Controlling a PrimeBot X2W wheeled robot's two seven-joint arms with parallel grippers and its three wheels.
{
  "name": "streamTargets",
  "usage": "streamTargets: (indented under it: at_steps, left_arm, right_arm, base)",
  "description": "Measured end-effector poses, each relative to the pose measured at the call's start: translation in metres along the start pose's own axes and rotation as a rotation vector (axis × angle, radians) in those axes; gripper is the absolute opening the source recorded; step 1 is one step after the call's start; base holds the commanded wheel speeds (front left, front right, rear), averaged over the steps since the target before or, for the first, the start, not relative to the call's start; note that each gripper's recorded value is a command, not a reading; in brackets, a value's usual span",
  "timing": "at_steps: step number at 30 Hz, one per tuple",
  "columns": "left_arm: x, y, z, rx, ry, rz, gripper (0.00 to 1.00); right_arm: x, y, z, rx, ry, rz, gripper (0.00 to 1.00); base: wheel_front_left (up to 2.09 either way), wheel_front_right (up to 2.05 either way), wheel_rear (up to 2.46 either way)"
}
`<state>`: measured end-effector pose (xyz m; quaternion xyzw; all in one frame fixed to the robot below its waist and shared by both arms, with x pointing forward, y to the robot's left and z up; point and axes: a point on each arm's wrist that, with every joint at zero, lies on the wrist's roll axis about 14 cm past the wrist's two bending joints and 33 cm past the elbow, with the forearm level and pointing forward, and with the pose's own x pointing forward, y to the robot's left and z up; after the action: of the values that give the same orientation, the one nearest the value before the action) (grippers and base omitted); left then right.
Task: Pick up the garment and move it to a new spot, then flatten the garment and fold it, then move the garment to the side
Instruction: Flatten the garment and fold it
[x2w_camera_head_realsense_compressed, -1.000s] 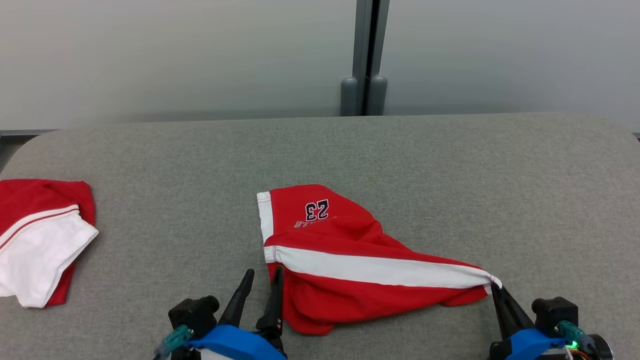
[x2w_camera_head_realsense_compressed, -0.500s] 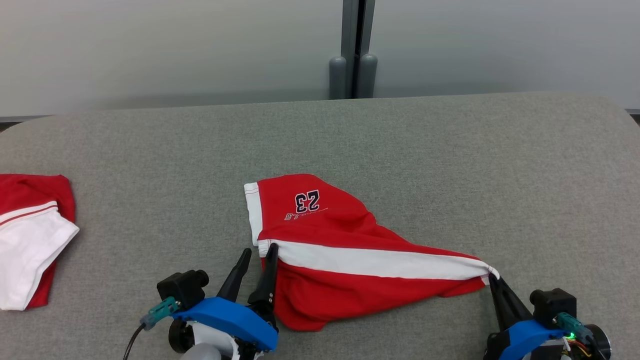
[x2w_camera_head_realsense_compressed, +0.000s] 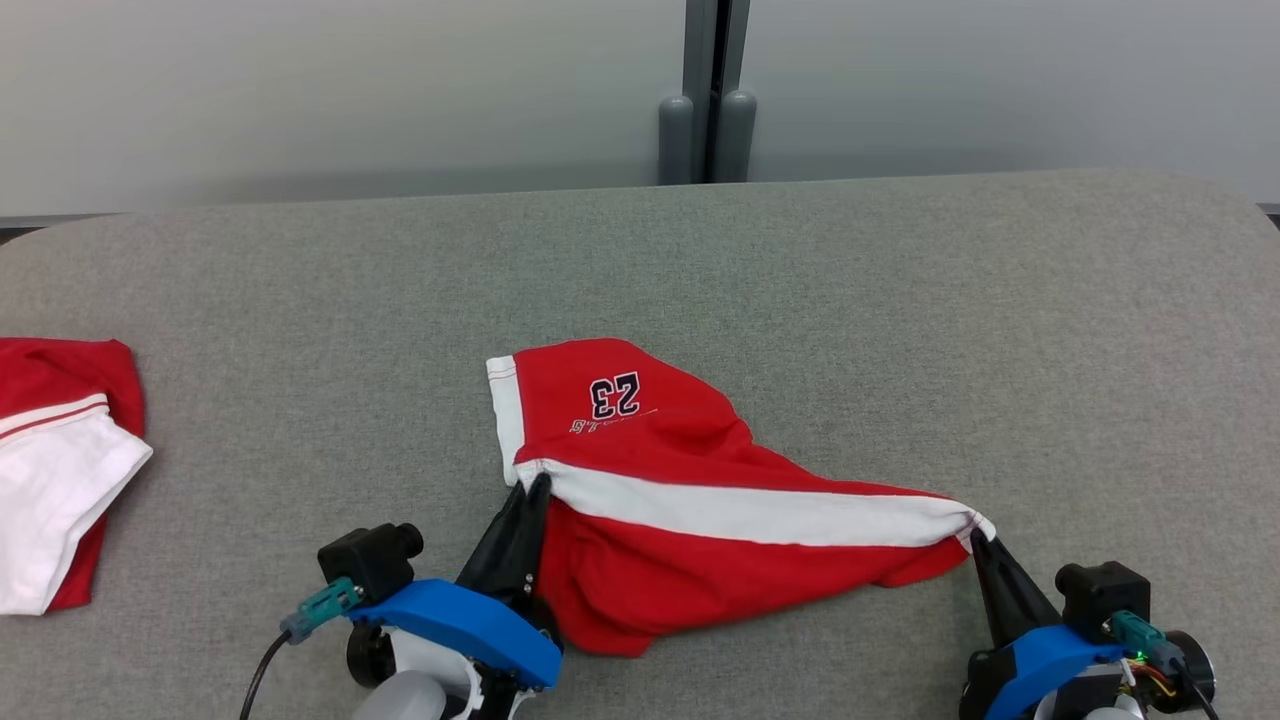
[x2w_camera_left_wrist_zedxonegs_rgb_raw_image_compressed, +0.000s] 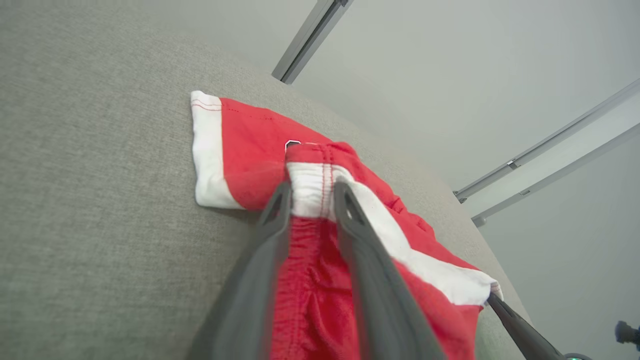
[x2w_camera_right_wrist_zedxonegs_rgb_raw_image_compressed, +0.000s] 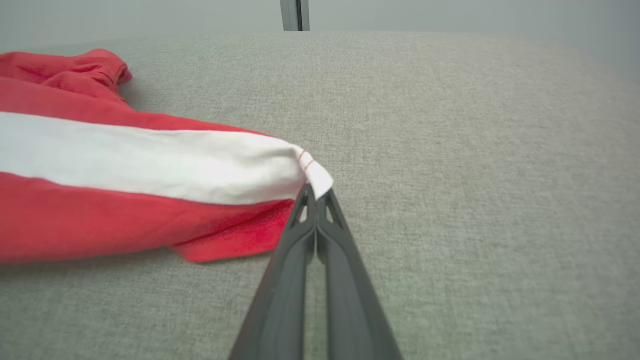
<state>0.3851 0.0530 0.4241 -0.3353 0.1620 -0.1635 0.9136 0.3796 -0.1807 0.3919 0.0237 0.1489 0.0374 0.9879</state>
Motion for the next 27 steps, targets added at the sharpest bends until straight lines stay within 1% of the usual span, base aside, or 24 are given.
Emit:
streamTargets:
  at_steps: [3,8,11,13,16,17,19,21,24,27]
  left_arm:
    - [0.001,-0.003,0.005,0.013,-0.015,-0.01,0.0]
    - [-0.001,-0.009,0.018,0.041,-0.053,-0.031,0.0]
    - [-0.005,-0.022,0.04,0.095,-0.116,-0.078,0.0]
    - [-0.008,-0.03,0.062,0.129,-0.172,-0.106,0.0]
    - [-0.011,-0.051,0.104,0.234,-0.269,-0.181,0.0]
    - [-0.013,-0.058,0.118,0.266,-0.301,-0.201,0.0]
    - [-0.017,-0.073,0.143,0.367,-0.349,-0.247,0.0]
    - [-0.019,-0.085,0.168,0.427,-0.403,-0.277,0.0]
    - [-0.017,-0.102,0.203,0.496,-0.468,-0.312,0.0]
    - [-0.007,-0.115,0.229,0.537,-0.508,-0.337,0.0]
  right_arm:
    - [0.001,0.0,0.002,0.003,-0.007,0.0,0.0]
    - [0.002,0.0,0.016,0.015,-0.051,-0.003,0.0]
    - [0.005,0.005,0.054,0.037,-0.166,0.009,0.0]
    - [0.007,0.012,0.088,0.044,-0.264,0.033,0.0]
    - [0.004,0.023,0.146,0.036,-0.429,0.078,0.0]
    - [0.001,0.024,0.167,0.032,-0.488,0.088,0.0]
    - [-0.007,0.023,0.21,0.024,-0.605,0.103,0.0]
    - [-0.016,0.023,0.248,0.015,-0.709,0.12,0.0]
    - [-0.022,0.026,0.292,-0.031,-0.817,0.149,0.0]
    - [-0.02,0.025,0.326,-0.066,-0.887,0.161,0.0]
  base:
    - [0.0,0.0,0.0]
    - [0.0,0.0,0.0]
    - [0.0,0.0,0.0]
    - [0.0,0.0,0.0]
    - [0.0,0.0,0.0]
    - [0.0,0.0,0.0]
    - [0.0,0.0,0.0]
    - [0.0,0.0,0.0]
    - [0.0,0.0,0.0]
    - [0.0,0.0,0.0]
